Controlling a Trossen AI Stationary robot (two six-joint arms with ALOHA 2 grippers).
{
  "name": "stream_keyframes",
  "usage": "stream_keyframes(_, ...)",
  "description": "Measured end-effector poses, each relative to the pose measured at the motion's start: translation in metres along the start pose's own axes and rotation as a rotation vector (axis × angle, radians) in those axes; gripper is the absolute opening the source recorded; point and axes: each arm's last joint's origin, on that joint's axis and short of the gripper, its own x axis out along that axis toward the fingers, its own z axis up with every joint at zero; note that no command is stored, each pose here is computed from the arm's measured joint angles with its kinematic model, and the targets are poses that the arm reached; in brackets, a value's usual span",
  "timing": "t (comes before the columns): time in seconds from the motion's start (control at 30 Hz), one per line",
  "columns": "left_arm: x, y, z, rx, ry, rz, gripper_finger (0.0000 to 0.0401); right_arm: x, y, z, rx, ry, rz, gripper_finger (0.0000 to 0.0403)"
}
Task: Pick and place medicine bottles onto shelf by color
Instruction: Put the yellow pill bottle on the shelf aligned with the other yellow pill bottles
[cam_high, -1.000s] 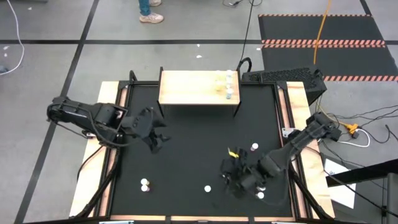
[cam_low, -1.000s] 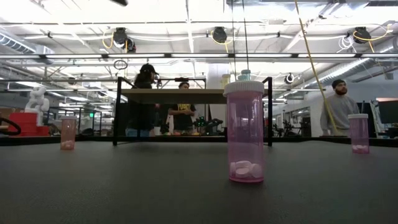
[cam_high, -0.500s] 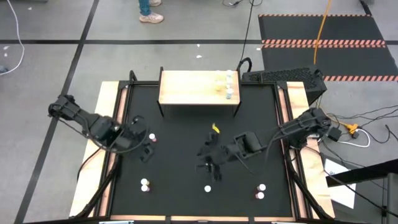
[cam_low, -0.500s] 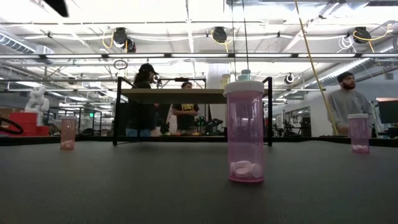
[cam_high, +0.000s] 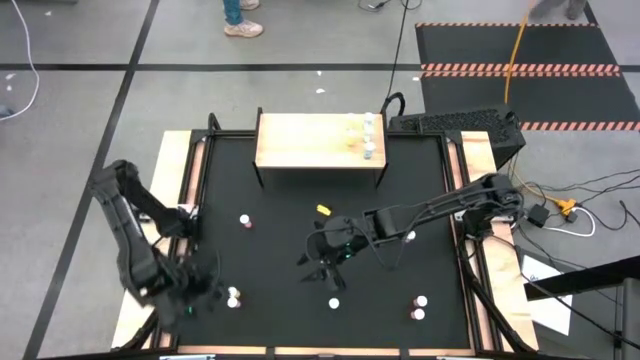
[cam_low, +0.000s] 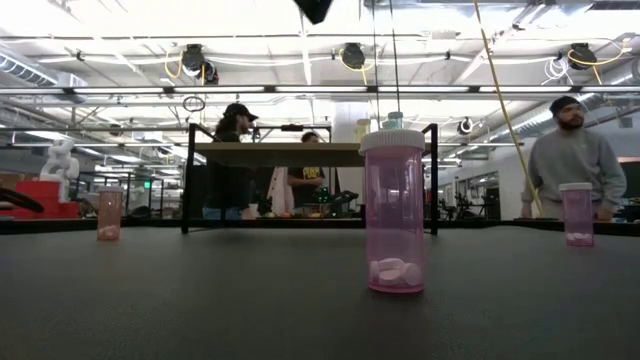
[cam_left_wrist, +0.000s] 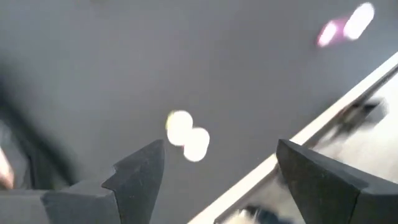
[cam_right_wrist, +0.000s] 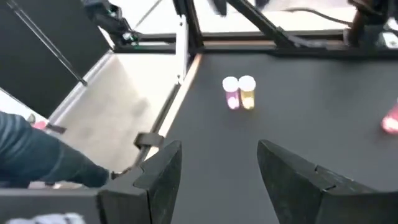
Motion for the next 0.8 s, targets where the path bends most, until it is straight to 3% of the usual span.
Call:
stream_keyframes(0.2, 0.011, -0.002, -0.043, 0.068, 0.193, 0.058, 0.0310, 0.027, -0.014, 0.015, -0.016, -0.068, 0.018, 0.0204)
stream_keyframes(0.37, 0.011, 0.002, -0.064, 0.093, 0.246, 0.061, 0.0310, 0.062, -0.026, 0.027, -0.039, -0.087, 0.047, 0.0203)
stream_keyframes(0.57, 0.014, 0.007, -0.076, 0.172, 0.165, 0.041, 0.0310, 0.107, -0.034, 0.038, -0.129, -0.143, 0.050, 0.0203)
stream_keyframes(0.7, 0.021, 0.007, -0.081, 0.271, 0.032, 0.005, 0.0310, 0.137, -0.043, 0.032, -0.167, -0.228, 0.052, 0.0203)
stream_keyframes(0.8, 0.029, 0.008, -0.083, 0.321, -0.052, 0.045, 0.0310, 0.156, -0.050, 0.021, -0.213, -0.290, 0.052, 0.0205)
